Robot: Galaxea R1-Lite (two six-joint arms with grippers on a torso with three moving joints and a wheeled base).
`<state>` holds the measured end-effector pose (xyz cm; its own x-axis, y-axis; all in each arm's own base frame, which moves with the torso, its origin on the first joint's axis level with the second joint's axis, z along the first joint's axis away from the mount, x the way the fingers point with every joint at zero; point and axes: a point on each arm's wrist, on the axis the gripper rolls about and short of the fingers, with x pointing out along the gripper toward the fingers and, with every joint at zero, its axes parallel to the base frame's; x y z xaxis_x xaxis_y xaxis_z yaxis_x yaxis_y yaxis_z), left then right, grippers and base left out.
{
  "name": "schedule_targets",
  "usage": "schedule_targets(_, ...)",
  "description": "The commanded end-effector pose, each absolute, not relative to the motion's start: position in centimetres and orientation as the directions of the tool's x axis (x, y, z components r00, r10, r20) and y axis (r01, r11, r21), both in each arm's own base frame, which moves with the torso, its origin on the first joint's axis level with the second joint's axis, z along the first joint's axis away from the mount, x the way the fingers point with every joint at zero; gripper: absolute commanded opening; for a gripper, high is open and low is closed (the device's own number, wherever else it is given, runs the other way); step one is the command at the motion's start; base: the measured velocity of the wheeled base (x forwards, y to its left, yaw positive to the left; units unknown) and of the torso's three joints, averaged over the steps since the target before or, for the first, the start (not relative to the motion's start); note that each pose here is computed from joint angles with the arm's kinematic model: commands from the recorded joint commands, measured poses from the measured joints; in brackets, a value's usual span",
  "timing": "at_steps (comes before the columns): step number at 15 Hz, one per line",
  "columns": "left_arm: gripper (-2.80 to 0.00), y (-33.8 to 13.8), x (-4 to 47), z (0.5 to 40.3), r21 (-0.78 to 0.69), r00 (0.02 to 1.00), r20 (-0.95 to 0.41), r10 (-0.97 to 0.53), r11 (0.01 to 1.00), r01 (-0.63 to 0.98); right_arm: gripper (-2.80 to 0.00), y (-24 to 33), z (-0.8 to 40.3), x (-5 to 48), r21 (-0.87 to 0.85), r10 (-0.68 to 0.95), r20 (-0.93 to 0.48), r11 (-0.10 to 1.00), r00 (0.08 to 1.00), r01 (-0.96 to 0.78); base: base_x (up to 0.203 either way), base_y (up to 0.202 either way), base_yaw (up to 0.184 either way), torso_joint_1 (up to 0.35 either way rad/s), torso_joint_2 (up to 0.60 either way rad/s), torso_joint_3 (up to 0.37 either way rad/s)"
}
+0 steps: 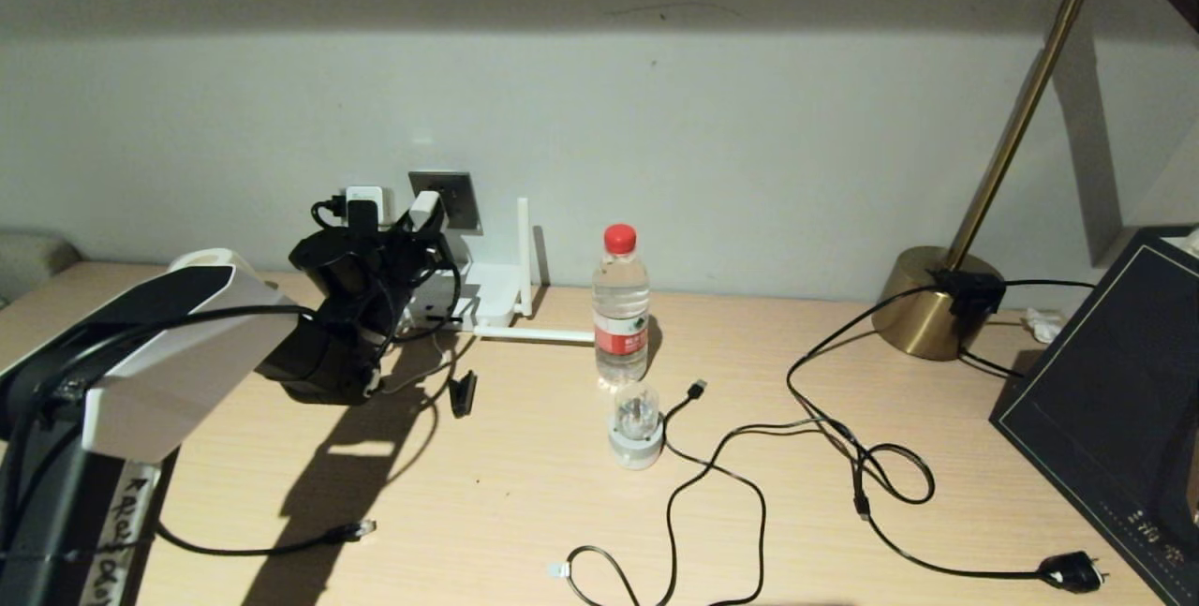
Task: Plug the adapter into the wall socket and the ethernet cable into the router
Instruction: Plug plug into socket
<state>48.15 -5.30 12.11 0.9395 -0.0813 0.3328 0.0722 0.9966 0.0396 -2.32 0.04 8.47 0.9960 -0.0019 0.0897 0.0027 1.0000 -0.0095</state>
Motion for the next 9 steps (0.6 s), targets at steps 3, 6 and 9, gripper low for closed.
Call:
schedule_targets(3,-2.8,-5.2,48.05,12.65,0.039,0.934,0.35,-0.077,0.997,0.068,-2.8,0.04,7.54,-2.04,-0.01,-0.002,0.055,1.0,0.998,0.002,0.0,0.0,0.0,0.0,0.0,0.0)
schedule_targets(6,-2.8,-5.27,48.04,12.64,0.039,0.934,0.35,-0.079,0.997,0.07,-2.8,0.04,7.54,-2.04,-0.01,-0.002,0.055,1.0,0.998,0.002,0.0,0.0,0.0,0.0,0.0,0.0)
schedule_targets(9,-2.8,-5.2,48.01,12.93,0.039,0.931,0.356,-0.079,0.997,0.069,-2.8,0.04,7.53,-2.04,-0.01,-0.002,0.055,1.0,0.998,0.002,0.0,0.0,0.0,0.0,0.0,0.0)
